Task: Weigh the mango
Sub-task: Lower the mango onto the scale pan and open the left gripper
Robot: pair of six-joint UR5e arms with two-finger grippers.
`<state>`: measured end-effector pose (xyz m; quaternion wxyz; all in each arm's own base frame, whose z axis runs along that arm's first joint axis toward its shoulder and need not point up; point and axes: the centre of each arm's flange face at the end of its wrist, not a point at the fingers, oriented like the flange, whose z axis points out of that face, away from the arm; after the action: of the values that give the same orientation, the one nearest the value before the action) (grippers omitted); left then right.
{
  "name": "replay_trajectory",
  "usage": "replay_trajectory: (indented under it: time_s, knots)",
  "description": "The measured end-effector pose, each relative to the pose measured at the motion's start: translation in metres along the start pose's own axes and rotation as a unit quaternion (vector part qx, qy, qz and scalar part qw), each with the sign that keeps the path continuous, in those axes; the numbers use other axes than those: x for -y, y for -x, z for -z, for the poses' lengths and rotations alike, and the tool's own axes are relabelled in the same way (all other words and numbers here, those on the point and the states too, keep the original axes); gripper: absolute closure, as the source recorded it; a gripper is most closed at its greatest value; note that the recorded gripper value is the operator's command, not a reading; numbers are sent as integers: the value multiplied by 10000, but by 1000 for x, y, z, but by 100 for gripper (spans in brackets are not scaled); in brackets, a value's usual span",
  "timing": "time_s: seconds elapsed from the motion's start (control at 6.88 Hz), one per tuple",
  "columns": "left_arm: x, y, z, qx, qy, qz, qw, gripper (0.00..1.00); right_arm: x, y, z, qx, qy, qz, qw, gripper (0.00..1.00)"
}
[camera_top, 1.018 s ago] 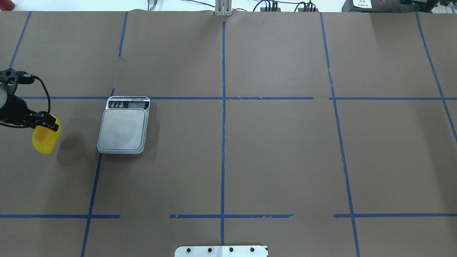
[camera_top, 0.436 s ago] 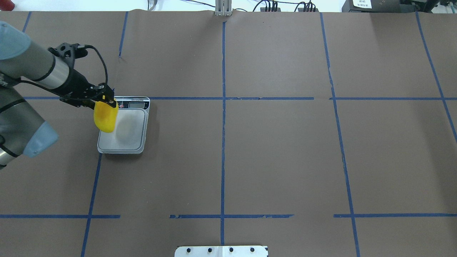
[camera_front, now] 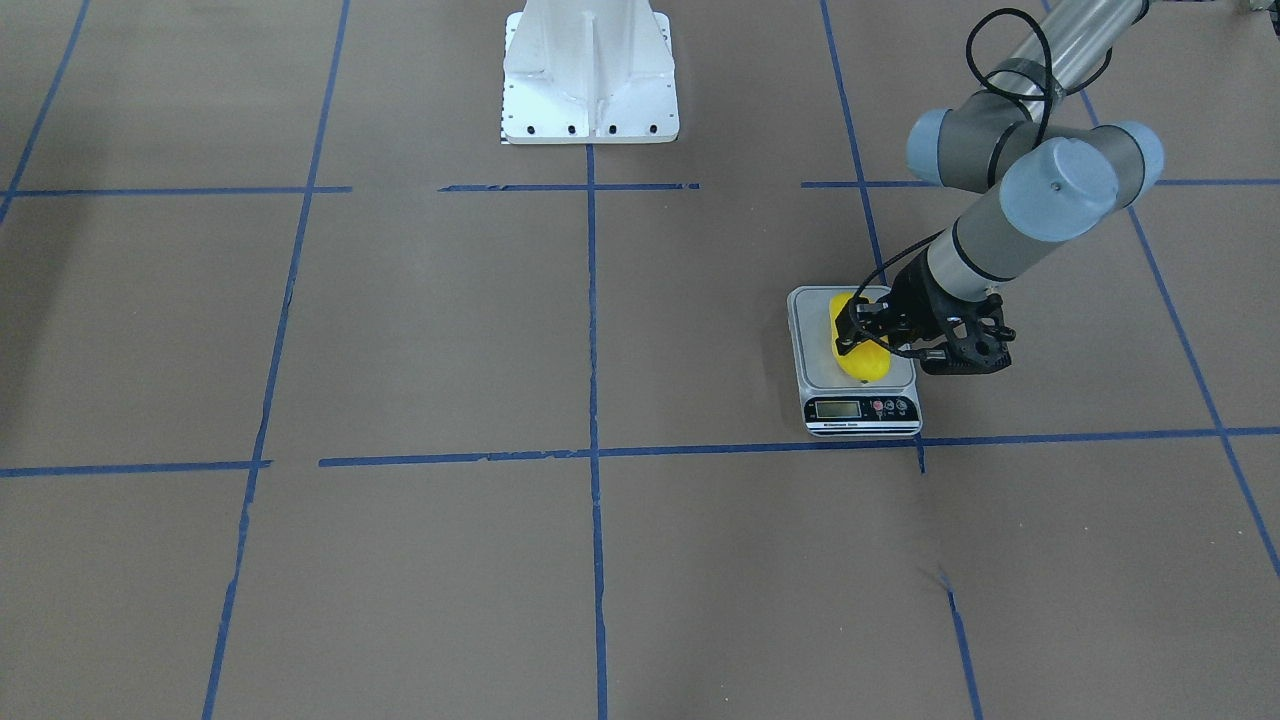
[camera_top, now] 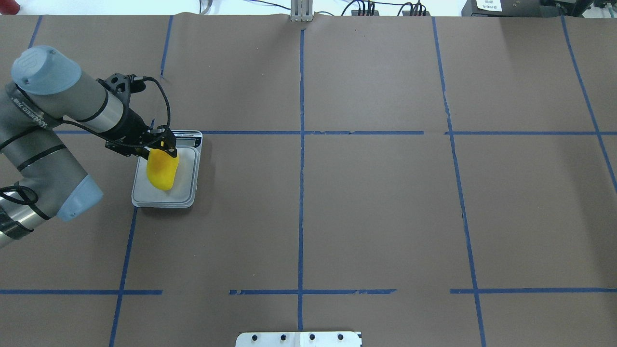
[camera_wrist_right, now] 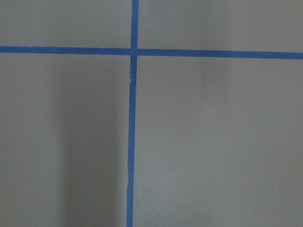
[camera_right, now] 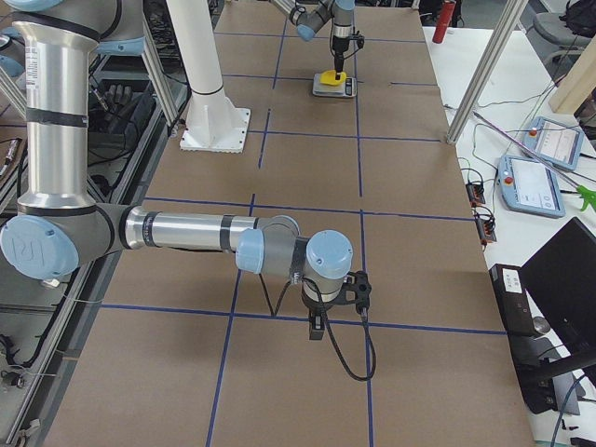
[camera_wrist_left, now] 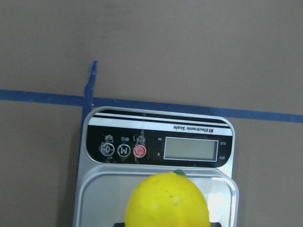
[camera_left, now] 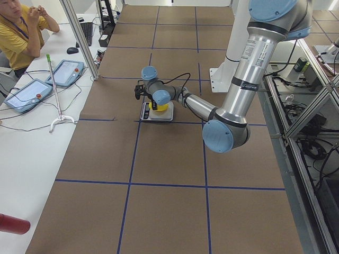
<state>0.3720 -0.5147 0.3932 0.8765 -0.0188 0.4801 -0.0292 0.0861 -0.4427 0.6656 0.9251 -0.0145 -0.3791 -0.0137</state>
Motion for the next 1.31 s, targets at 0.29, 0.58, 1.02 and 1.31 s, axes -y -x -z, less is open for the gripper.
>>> replay_trajectory:
  time_s: [0.29,0.58,1.02,1.31]
  knots:
    - [-1,-1,8,41,-16,41,10000,0,0,0,0,0,0,1,10000,0]
    - [18,30,61,42,-398,-257,9989,0,0,0,0,0,-1,1,10000,0]
    - [22,219,163,578,-740,-1398,9857,0,0,0,0,0,-2,3,10000,0]
    - [20,344,225,938,-583,-1828,9769,0,0,0,0,0,0,0,10000,0]
